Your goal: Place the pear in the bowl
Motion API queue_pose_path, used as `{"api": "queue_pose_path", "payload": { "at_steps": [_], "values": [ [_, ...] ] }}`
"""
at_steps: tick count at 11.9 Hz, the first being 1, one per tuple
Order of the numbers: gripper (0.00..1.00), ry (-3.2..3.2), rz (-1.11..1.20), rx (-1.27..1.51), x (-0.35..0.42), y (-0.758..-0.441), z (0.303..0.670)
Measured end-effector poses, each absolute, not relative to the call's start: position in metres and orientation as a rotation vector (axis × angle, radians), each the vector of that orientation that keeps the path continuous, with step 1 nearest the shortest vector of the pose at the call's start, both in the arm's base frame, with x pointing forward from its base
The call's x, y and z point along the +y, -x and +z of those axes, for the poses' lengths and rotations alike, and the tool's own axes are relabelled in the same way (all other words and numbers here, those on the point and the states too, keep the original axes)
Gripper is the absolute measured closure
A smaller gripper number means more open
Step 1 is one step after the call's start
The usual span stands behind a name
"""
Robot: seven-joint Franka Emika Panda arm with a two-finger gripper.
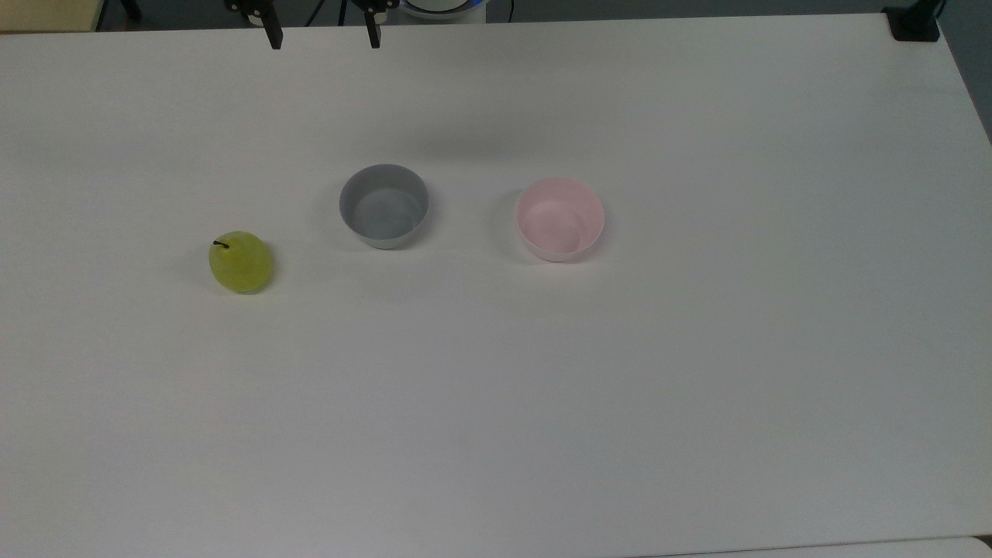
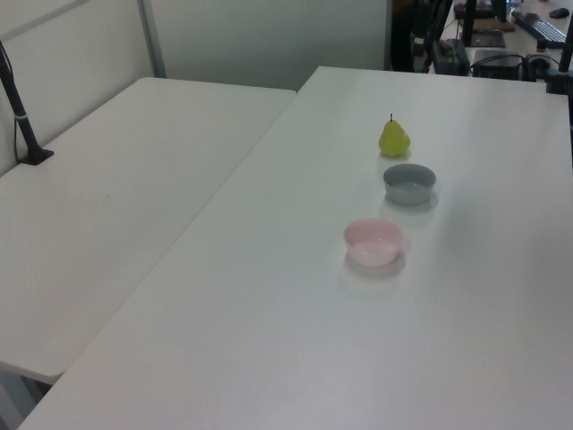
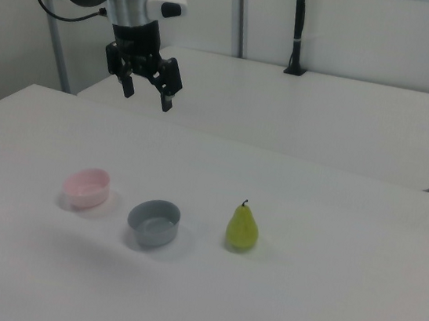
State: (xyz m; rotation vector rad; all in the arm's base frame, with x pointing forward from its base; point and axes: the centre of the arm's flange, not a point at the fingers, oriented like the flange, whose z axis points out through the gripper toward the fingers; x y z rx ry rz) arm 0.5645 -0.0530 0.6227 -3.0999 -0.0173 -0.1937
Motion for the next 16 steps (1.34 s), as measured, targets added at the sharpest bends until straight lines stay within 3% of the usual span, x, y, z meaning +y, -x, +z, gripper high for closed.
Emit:
{"api": "queue_pose_path", "payload": {
  "at_steps": [16],
  "values": [
    [0.00,3.104,-0.191,-0.091,-0.0592,-0.5644,0.6211]
  ]
}}
